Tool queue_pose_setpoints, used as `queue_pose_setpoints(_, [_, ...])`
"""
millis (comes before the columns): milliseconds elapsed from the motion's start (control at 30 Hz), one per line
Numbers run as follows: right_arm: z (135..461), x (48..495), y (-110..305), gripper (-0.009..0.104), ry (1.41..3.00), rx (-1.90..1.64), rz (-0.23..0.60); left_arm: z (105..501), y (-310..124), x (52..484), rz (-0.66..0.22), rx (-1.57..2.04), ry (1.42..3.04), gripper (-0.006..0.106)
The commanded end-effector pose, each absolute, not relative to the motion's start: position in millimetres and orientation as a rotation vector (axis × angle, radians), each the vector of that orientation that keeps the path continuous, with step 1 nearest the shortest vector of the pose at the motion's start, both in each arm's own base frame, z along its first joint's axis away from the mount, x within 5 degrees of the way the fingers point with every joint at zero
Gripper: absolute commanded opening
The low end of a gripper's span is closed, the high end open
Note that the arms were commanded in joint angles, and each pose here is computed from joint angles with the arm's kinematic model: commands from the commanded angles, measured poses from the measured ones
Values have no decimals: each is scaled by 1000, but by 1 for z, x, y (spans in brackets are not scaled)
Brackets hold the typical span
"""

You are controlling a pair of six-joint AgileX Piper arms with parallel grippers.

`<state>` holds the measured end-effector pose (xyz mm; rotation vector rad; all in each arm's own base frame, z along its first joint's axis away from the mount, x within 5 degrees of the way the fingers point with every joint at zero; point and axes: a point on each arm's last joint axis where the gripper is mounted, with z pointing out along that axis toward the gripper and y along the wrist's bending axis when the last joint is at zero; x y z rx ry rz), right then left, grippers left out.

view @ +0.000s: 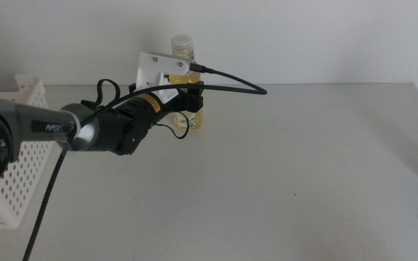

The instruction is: Use arms to grab the bottles and put them into the dustbin to the left of the table.

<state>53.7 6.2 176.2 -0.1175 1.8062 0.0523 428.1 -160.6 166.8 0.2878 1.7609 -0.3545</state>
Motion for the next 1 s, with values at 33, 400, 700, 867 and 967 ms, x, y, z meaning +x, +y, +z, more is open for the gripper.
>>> queue_pose_setpoints(33, [187, 53, 5, 71, 1704, -110, 34, 204, -163, 438, -379, 244, 1603, 92])
queue_pose_setpoints(400, [187, 53, 5, 71, 1704, -110, 34, 193, -166, 462, -359, 235, 1589, 75])
queue_pose_setpoints(700, [187, 53, 5, 71, 1704, -110, 34, 217, -163, 454, -303, 293, 1702, 3])
queue_pose_setpoints(867, [187, 53, 5, 71, 1704, -110, 34, 250, -155, 438, -267, 302, 1837, -2])
queue_pose_setpoints(967, [187, 53, 5, 71, 1704, -110, 34, 279, -147, 419, -239, 303, 1937, -2])
